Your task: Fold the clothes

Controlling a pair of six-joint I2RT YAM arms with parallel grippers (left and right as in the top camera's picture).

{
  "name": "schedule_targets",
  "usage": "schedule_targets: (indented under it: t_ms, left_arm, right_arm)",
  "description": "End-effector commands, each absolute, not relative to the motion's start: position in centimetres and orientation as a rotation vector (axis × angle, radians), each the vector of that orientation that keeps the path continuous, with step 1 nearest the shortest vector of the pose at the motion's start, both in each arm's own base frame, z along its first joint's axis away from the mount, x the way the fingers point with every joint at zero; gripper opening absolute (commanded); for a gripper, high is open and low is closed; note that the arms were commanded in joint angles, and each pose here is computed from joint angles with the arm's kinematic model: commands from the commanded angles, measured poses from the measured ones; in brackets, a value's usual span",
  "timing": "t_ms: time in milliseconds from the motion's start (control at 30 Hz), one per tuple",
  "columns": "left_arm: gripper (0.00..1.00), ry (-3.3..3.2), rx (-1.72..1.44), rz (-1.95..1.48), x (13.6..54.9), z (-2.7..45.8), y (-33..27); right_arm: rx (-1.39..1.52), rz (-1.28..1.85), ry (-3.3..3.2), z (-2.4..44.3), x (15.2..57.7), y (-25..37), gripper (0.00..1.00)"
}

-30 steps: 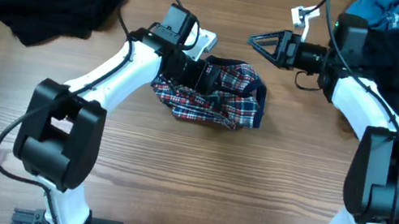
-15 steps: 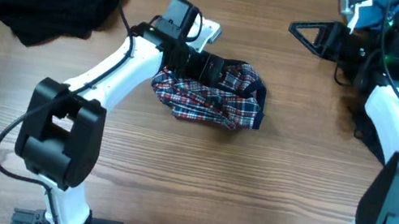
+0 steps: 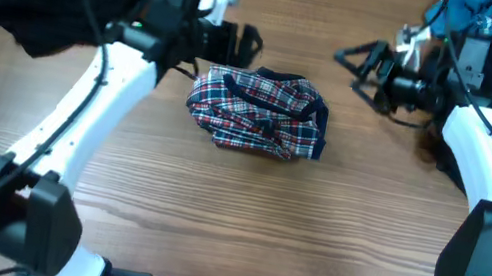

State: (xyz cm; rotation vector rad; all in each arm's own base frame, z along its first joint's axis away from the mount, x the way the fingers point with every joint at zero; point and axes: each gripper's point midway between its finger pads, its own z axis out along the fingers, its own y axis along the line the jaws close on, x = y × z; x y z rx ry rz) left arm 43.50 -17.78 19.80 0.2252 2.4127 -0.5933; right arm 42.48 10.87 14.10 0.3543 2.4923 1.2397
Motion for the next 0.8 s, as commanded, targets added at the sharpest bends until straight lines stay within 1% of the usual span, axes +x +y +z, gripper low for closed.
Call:
schedule_targets:
  t_ms: [0, 167, 267, 400, 500, 633, 767]
  left_arm:
    - [1.0, 2.368, -0.022, -0.441, 45.2, 21.7, -13.2]
    - [1.0, 2.387, -0.118, -0.308, 45.6, 21.0, -9.8]
    - [1.0, 2.395, -0.187, -0.2, 45.6, 20.6, -7.4]
    - [1.0, 2.359, -0.412, -0.154, 46.0, 20.7, -3.6]
    - [1.0, 2.34, -0.588, -0.194, 45.9, 20.5, -0.5]
    - [1.0, 2.353, -0.646, -0.211, 45.5, 20.0, 1.5]
    - [1.0, 2.386, -0.663, -0.188, 44.7, 19.4, 2.3]
  right_arm:
    - [0.368, 0.693, 2.574, 12.5, 42.5, 6.8, 1.0]
    - [0.325, 0.575, 2.616, 14.0, 40.1, 7.9, 1.0]
    - [0.287, 0.61, 2.631, 15.2, 38.5, 10.5, 1.0]
    - [0.267, 0.683, 2.656, 15.7, 37.0, 14.6, 1.0]
    - [0.3, 0.761, 2.673, 15.9, 35.9, 18.3, 1.0]
    - [0.397, 0.793, 2.629, 16.4, 35.8, 21.7, 1.0]
    - [0.482, 0.752, 2.64, 14.4, 35.5, 24.4, 1.0]
